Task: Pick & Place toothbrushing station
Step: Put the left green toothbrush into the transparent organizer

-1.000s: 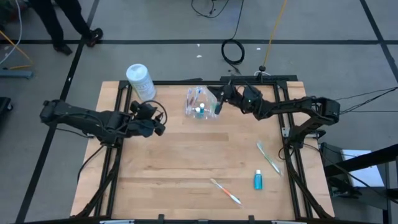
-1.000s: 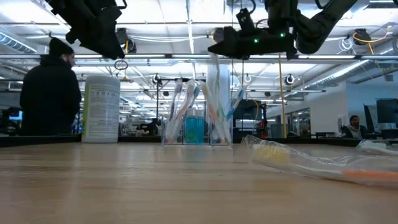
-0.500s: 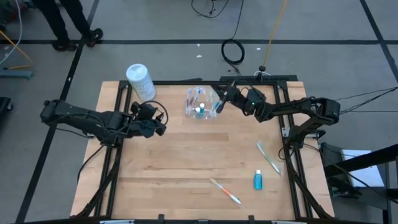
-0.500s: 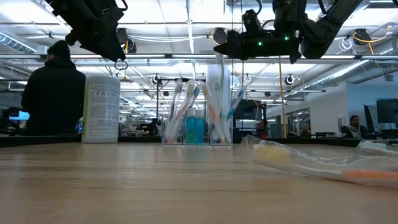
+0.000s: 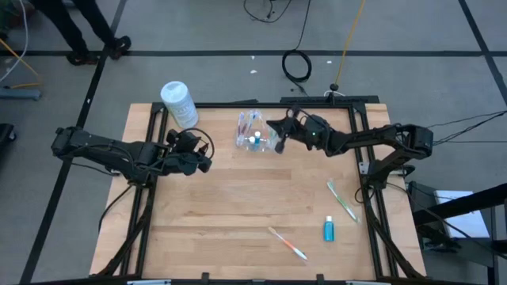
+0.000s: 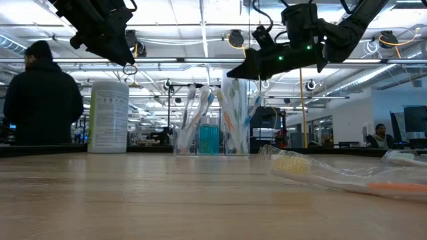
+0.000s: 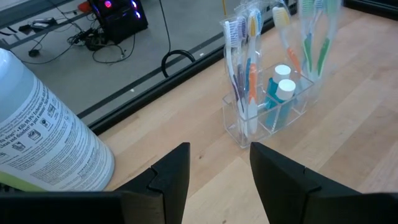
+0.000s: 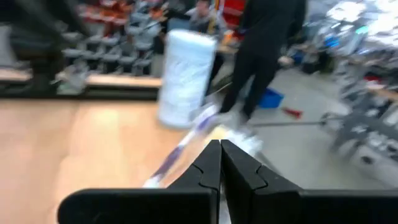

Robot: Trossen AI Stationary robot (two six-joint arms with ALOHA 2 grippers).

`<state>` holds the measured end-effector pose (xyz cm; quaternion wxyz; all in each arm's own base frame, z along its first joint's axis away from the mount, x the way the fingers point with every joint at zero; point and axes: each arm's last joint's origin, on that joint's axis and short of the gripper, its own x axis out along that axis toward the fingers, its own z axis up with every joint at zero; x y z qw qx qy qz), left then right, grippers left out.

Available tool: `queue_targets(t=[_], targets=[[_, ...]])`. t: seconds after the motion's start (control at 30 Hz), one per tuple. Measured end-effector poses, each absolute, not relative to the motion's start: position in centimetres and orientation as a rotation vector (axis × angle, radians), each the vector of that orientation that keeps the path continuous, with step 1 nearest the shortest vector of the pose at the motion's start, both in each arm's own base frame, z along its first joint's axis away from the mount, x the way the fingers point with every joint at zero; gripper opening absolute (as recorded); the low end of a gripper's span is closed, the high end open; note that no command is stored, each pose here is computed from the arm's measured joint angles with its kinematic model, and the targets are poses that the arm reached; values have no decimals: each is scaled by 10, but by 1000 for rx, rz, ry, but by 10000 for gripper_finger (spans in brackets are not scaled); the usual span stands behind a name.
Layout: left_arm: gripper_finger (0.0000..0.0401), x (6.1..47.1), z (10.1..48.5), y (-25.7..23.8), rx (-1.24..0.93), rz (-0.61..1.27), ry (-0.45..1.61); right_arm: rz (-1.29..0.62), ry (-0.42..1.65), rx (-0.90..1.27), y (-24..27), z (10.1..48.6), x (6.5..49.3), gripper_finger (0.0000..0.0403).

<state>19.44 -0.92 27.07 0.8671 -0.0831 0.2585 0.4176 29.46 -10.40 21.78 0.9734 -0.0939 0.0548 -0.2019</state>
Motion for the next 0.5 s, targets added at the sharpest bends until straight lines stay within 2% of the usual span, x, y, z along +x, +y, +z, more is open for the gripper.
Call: queue_targets(t=[0.27, 0.5], targets=[[175, 194, 271, -9, -182, 876, 538, -378, 117, -183, -97, 217, 297, 4], [175, 195, 271, -9, -193, 873, 536, -382, 109, -146, -97, 217, 297, 59]])
